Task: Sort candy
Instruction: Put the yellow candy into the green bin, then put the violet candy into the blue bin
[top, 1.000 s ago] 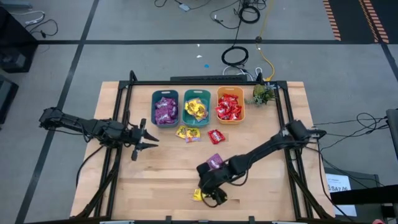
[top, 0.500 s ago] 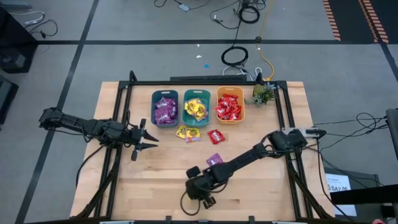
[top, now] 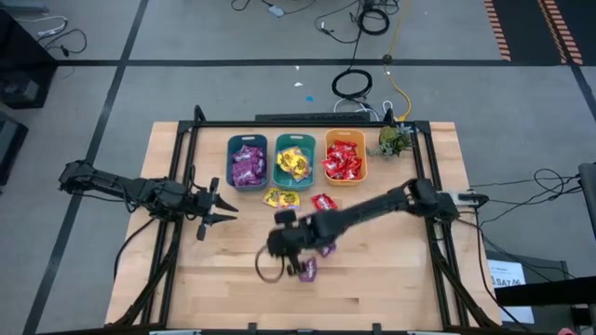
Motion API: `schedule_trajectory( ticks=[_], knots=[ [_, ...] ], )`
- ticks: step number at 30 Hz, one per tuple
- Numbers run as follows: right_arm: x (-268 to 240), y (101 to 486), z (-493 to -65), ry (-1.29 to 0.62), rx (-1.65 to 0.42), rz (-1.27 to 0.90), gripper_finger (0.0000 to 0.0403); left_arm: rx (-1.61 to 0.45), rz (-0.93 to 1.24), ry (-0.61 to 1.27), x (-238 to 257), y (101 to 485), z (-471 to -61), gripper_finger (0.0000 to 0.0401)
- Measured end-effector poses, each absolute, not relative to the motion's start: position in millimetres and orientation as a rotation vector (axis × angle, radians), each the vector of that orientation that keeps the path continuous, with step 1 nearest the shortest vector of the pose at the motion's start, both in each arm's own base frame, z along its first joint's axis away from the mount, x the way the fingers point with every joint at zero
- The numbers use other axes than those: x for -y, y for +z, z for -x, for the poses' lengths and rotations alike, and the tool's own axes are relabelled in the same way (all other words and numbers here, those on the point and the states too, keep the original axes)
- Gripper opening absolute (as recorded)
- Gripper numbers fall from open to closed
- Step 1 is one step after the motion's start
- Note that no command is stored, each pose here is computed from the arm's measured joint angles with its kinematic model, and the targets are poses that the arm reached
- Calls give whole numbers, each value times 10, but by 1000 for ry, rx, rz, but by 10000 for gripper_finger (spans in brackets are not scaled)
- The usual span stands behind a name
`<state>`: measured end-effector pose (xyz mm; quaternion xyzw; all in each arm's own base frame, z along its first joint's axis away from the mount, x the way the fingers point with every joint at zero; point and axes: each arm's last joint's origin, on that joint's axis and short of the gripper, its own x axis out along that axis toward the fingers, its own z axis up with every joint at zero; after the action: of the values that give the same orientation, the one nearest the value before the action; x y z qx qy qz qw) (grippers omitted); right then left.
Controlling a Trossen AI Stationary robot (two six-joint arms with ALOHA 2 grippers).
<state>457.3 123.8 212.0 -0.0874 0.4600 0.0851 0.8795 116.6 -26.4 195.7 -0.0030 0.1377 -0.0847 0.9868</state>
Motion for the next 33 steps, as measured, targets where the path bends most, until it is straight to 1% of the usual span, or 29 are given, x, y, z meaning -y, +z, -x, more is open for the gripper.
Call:
schedule_trajectory(
  ticks=[2, 6, 8, 14, 18, 22, 26, 33],
  knots=[
    [-1001, 2239, -4567, 114, -961, 165, 5, -276, 6, -170, 264, 1957, -1166, 105],
    [-417, 2552, -4546, -79, -911, 148, 5, -276, 6, -170, 264, 1958, -1167, 105],
    [-106, 2644, -4536, -172, -888, 109, 5, -276, 6, -170, 264, 1957, -1166, 105],
    [809, 2709, -4435, -457, -839, -209, 5, -278, 26, -168, 264, 1958, -1167, 105],
    [1187, 2665, -4323, -614, -837, -393, 16, -281, 58, -163, 264, 1957, -1166, 105],
    [1330, 2638, -4257, -627, -866, -447, 49, -281, 58, -163, 264, 1957, -1166, 105],
    [1398, 2628, -4224, -586, -889, -482, 97, -282, 58, -163, 264, 1957, -1166, 105],
    [1400, 2623, -4216, -529, -926, -383, 188, -284, 57, -160, 263, 1954, -1166, 105]
  ],
)
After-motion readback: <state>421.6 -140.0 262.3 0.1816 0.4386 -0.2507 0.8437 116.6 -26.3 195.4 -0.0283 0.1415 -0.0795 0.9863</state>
